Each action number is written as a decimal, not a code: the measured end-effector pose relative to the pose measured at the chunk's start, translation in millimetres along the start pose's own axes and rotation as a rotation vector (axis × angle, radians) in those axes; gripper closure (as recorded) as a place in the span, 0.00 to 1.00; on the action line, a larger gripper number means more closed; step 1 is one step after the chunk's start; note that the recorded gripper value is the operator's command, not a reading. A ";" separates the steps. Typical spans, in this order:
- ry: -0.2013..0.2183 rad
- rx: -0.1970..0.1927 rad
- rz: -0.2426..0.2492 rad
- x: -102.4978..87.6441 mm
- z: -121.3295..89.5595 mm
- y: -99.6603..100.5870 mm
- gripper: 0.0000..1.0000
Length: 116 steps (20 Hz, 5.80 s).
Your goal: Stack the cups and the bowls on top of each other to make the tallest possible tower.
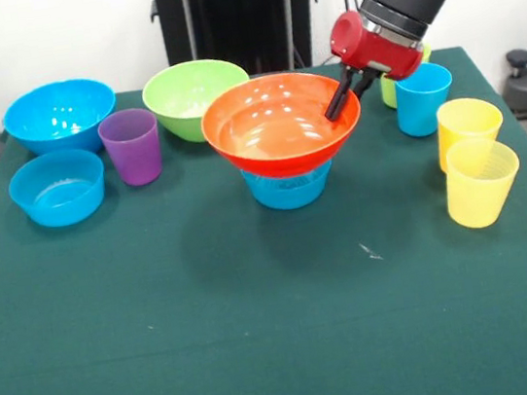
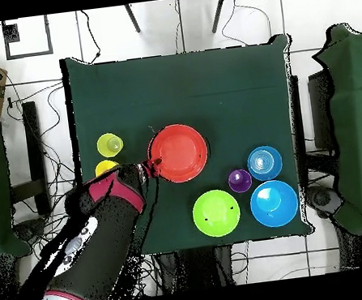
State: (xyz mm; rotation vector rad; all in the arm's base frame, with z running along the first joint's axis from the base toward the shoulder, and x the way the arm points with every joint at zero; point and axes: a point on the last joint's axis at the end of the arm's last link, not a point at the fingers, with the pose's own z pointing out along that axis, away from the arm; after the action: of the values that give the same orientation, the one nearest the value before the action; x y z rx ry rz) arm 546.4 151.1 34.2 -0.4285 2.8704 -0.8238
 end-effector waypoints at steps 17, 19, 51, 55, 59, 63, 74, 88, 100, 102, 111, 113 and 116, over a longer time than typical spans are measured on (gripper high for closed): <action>0.012 0.011 -0.003 4.7 3.9 7.0 1.00; 0.018 0.013 -0.007 7.0 7.0 8.2 1.00; 0.040 0.014 0.003 8.1 23.0 17.4 1.00; 0.036 0.013 0.006 6.4 20.7 16.4 1.00; 0.022 0.010 0.015 1.2 13.4 13.2 1.00; 0.010 0.011 0.018 -2.3 6.8 11.1 1.00; -0.006 0.014 0.012 -5.1 -2.7 13.8 1.00; -0.002 0.014 0.015 -3.9 -0.9 12.0 1.00; 0.006 0.016 0.011 -0.7 2.5 13.2 1.00; 0.008 0.016 0.010 -0.1 3.3 13.5 1.00; 0.019 0.017 0.010 5.5 4.6 13.3 1.00; 0.025 0.017 0.010 8.8 5.4 13.2 1.00; 0.035 0.017 0.010 14.1 6.7 13.0 1.00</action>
State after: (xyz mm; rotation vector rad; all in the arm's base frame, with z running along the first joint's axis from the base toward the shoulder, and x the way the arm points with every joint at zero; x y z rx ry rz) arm 531.2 154.0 21.0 -0.4016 2.8931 -0.8626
